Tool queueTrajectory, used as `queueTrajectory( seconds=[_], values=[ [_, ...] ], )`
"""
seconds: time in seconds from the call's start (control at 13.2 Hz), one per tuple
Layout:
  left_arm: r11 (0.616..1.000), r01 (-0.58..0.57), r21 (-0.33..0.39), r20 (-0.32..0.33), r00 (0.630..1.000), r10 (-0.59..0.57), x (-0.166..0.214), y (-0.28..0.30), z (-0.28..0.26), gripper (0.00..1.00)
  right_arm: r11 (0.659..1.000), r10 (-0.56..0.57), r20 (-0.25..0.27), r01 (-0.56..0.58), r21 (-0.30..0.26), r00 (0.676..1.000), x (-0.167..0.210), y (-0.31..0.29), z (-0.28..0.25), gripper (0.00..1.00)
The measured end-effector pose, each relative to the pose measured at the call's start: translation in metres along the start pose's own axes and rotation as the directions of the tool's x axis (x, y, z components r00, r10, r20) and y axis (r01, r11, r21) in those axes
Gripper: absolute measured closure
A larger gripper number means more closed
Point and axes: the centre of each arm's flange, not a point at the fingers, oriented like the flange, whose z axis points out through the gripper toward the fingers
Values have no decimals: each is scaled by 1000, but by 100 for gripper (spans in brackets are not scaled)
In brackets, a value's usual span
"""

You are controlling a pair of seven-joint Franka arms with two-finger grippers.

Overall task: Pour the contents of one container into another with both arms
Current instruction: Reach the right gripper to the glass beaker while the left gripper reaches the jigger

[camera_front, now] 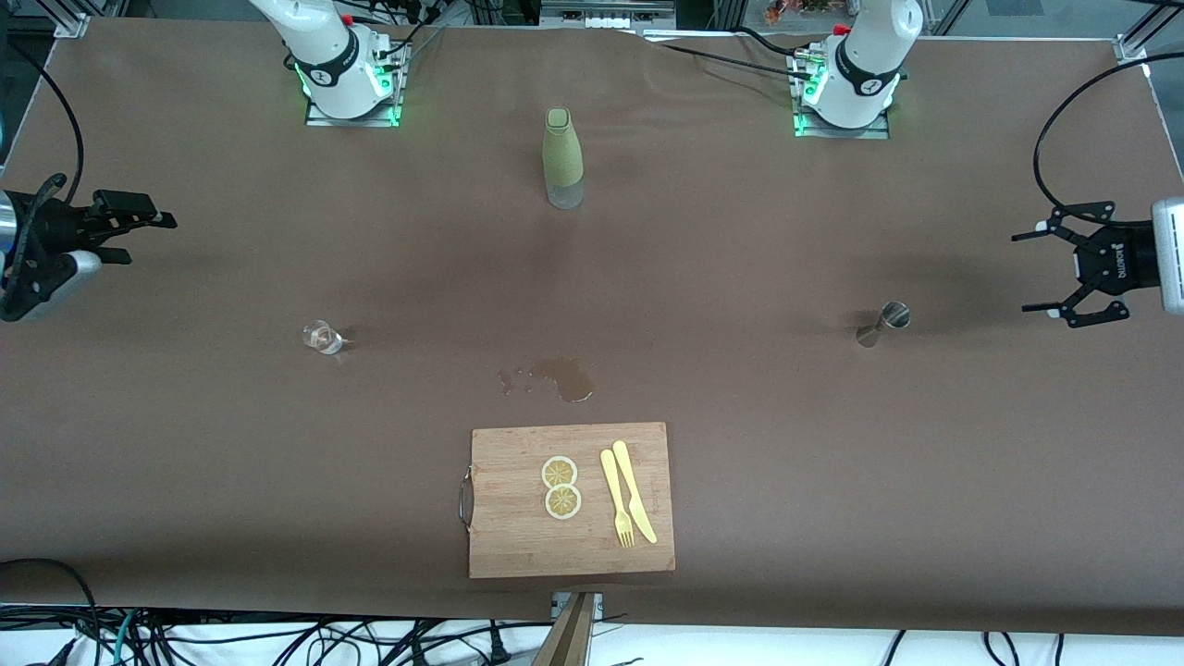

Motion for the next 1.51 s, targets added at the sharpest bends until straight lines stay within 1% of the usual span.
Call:
queueTrajectory(
  seconds=[0.08,0.15,0.23,0.38,0.45,0.53,0.6,0.68,0.76,0.83,0.98,1.06,1.13,1.21,1.28,1.44,1.51],
  values=[
    [1000,-25,-13,-32,999,24,-15,-7,8,0,995,-92,-22,93,48,995,2,10,12,0],
    [999,-44,-29,-71,997,42,-32,-14,17,0,977,-187,-62,192,94,980,1,27,26,0],
    [997,-71,-38,-109,992,66,-50,-20,27,0,950,-274,-112,286,122,955,-3,46,40,0],
    [991,-125,-40,-184,976,116,-92,-32,48,0,900,-374,-198,406,160,906,-13,81,67,0],
    [989,-142,-45,-221,967,128,-112,-37,61,0,878,-406,-231,448,170,884,-16,93,78,0],
    [986,-157,-48,-254,957,141,-130,-42,75,0,849,-449,-270,501,167,852,-17,101,87,0],
    [983,-177,-49,-280,947,157,-146,-45,89,0,807,-504,-328,571,149,799,-13,108,96,0],
    [980,-195,-49,-298,939,172,-157,-49,100,0,759,-559,-388,641,118,733,-8,115,107,0],
    [977,-209,-50,-312,932,183,-164,-51,109,0,708,-607,-441,702,76,661,-2,124,122,0],
    [974,-221,-49,-325,926,194,-169,-52,115,0,662,-646,-483,749,30,591,4,134,138,0],
    [970,-241,-37,-349,913,213,-180,-55,126,0,572,-696,-569,817,-69,439,19,149,174,0],
    [968,-249,-29,-365,904,222,-188,-56,132,0,535,-708,-609,835,-131,358,26,156,192,0],
    [966,-257,-21,-382,895,229,-197,-57,140,0,516,-706,-645,836,-187,291,32,163,210,0],
    [965,-263,-16,-396,888,236,-206,-59,148,0,511,-693,-678,829,-225,244,35,170,227,0],
    [963,-268,-9,-411,879,241,-213,-60,157,0,511,-682,-699,824,-245,215,35,176,243,0],
    [960,-281,3,-441,861,253,-222,-64,176,0,504,-667,-722,825,-256,184,32,185,271,0],
    [958,-285,12,-457,851,259,-226,-66,187,0,495,-662,-730,829,-260,167,32,186,281,0]
  ],
)
